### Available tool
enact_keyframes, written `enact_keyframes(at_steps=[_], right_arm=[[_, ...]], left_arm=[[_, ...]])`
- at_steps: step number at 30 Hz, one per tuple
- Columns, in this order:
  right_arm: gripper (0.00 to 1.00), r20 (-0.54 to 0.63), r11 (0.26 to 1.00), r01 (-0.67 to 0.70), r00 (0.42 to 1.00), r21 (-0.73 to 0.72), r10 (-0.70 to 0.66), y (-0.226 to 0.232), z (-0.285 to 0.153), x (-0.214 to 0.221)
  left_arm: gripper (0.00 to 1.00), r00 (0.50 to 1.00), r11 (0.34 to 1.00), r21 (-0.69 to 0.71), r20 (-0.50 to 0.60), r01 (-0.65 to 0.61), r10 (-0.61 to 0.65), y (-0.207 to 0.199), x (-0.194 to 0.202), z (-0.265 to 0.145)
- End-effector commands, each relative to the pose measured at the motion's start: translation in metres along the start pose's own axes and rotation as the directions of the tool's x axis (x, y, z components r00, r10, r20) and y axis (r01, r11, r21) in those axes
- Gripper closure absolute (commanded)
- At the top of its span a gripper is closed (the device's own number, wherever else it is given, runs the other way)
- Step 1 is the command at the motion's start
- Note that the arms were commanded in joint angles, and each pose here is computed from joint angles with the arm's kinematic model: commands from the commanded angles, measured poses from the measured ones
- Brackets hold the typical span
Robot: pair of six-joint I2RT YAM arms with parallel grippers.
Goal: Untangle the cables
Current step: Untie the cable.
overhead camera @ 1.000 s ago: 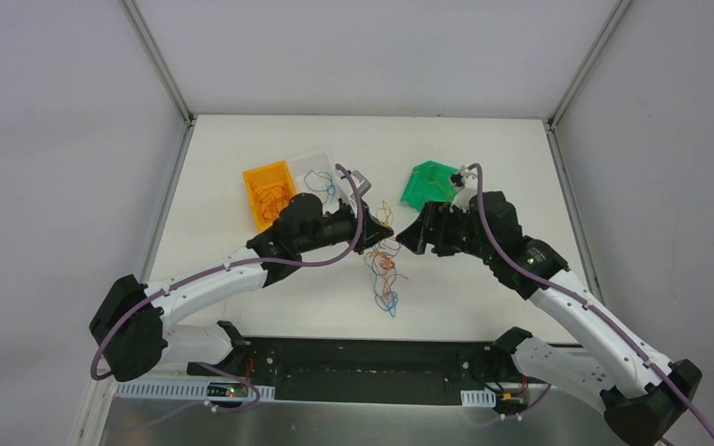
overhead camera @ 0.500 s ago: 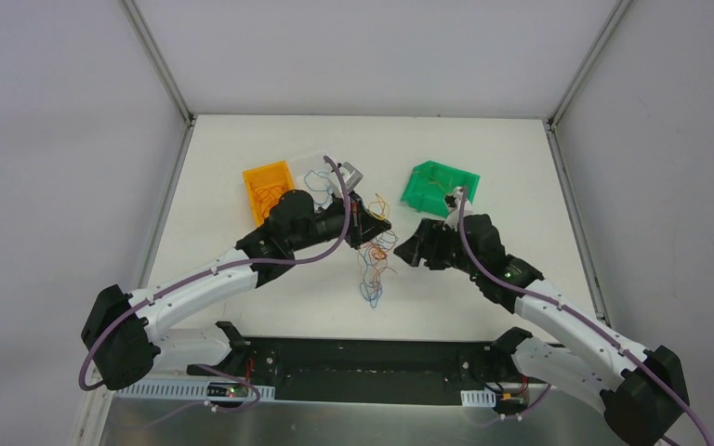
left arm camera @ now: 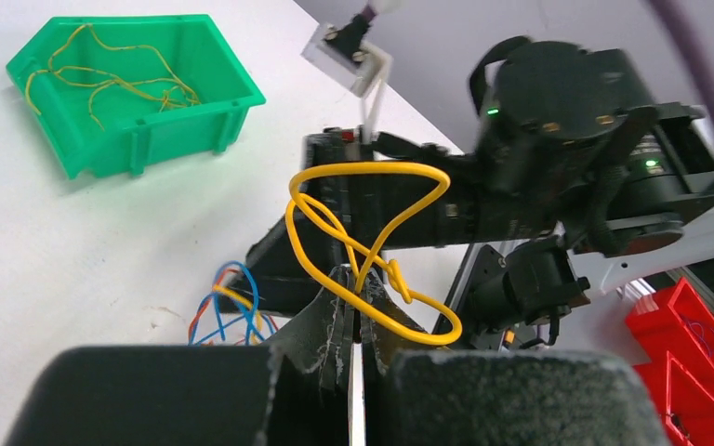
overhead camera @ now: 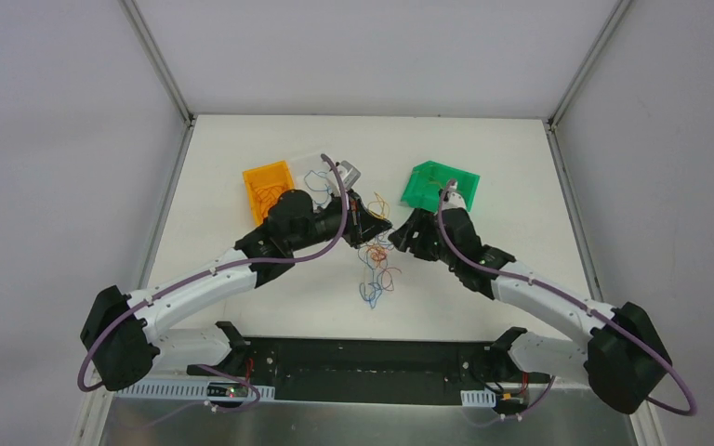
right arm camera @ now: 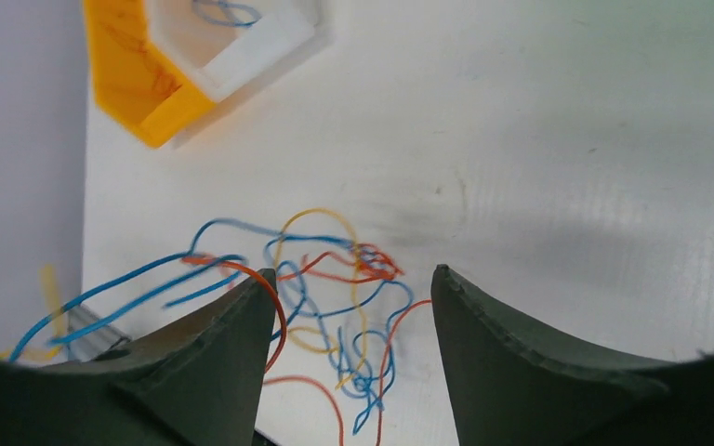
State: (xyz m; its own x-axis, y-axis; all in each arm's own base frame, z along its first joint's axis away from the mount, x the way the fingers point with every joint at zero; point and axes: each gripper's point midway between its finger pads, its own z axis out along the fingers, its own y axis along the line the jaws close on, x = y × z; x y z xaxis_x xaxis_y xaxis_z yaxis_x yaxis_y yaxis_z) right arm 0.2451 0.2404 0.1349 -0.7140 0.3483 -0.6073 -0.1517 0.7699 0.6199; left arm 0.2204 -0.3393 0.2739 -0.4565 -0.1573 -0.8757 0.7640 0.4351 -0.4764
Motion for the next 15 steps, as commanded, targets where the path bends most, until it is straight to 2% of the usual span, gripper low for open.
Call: enact_keyframes(at_steps=[1,6,8,11,15], right_arm=[[0.35,0.166,0.962,-0.128,0.982,0.241,0.089,-0.032,0.023,-0.031],[0.34,0.134,0.871,-0.119,0.989,0.476,0.061,-0.079,0.030,-0.015],[0.37,0.124,0.838,-0.129,0.989,0.531,0.074,-0.098,0.025,-0.009],[0.46,0.115,0.817,-0.160,0.987,0.554,0.115,-0.122,0.014,0.002],[0.55,0.160,0.790,-0.219,0.975,0.572,0.154,-0.149,-0.008,-0.004]], left_arm=[[1.00,0.991,0.998,0.055,0.135,-0.025,0.017,-0.027,-0.048,-0.009],[1.00,0.976,0.985,-0.168,0.206,-0.030,0.064,0.007,-0.075,-0.044],[1.00,0.964,0.958,-0.285,0.244,-0.031,0.104,0.026,-0.090,-0.071],[1.00,0.947,0.890,-0.456,0.281,-0.012,0.157,0.054,-0.107,-0.114],[1.00,0.927,0.724,-0.687,0.301,0.050,0.222,0.089,-0.108,-0.177]])
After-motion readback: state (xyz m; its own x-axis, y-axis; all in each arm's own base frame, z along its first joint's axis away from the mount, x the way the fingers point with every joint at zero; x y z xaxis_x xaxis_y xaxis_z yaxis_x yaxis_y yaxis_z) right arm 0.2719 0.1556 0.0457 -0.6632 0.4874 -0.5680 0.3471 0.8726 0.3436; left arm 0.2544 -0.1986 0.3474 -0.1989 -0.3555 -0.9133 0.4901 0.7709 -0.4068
